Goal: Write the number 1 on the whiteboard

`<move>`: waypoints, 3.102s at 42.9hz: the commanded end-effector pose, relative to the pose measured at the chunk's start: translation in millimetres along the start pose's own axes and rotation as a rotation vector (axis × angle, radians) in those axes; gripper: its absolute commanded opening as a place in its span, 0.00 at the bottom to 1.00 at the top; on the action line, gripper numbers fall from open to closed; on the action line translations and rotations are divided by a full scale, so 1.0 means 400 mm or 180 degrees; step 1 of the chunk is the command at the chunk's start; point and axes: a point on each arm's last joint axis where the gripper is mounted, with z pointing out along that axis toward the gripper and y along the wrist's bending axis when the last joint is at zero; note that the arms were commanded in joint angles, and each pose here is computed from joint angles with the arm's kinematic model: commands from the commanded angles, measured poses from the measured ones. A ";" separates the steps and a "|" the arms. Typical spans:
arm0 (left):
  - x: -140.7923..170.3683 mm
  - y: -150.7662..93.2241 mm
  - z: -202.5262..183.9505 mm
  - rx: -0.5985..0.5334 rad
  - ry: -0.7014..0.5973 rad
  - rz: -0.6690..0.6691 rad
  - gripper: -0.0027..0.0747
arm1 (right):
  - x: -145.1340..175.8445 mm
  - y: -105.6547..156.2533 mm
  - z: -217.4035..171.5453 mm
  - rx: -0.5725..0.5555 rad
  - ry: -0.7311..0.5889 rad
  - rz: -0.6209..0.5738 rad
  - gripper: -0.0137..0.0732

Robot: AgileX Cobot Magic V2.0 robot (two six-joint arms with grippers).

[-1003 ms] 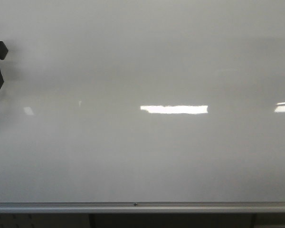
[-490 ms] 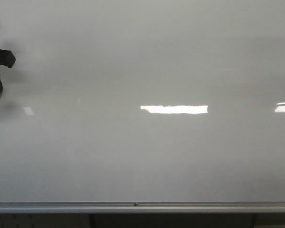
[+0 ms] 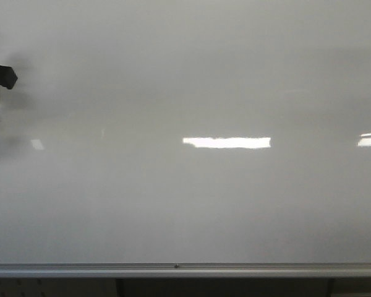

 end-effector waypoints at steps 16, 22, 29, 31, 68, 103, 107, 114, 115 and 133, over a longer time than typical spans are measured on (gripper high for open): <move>0.041 -0.100 -0.318 0.0276 -0.0167 0.1318 0.01 | -0.074 0.048 -0.059 -0.0451 0.0200 -0.0479 0.72; 0.085 -0.158 -0.371 0.0632 -0.0051 0.1985 0.01 | -0.085 0.087 -0.069 -0.0826 0.0292 -0.0867 0.72; 0.132 -0.241 -0.408 0.1245 0.0006 0.2660 0.01 | -0.100 0.144 -0.090 -0.1370 0.0397 -0.1455 0.72; 0.143 -0.265 -0.415 0.1373 -0.0008 0.2802 0.01 | -0.106 0.162 -0.098 -0.1531 0.0401 -0.1659 0.72; 0.242 -0.439 -0.463 0.1862 -0.0104 0.3843 0.01 | -0.152 0.549 -0.086 -0.3166 0.0363 -0.3411 0.72; 0.243 -0.436 -0.461 0.1815 -0.0070 0.3884 0.01 | -0.150 0.580 -0.070 -0.3197 0.0352 -0.3410 0.20; 0.251 -0.430 -0.461 0.1822 0.0069 0.3956 0.01 | -0.151 0.579 -0.070 -0.3193 0.0348 -0.3403 0.15; 0.241 -0.429 -0.465 0.1800 -0.0071 0.3863 0.01 | -0.151 0.579 -0.069 -0.3179 0.0357 -0.3393 0.09; 0.239 -0.427 -0.466 0.1794 -0.0098 0.3823 0.01 | -0.151 0.579 -0.069 -0.3179 0.0361 -0.3392 0.08; 0.218 -0.401 -0.465 0.1716 -0.0156 0.3631 0.40 | -0.151 0.578 -0.069 -0.3181 0.0366 -0.3394 0.07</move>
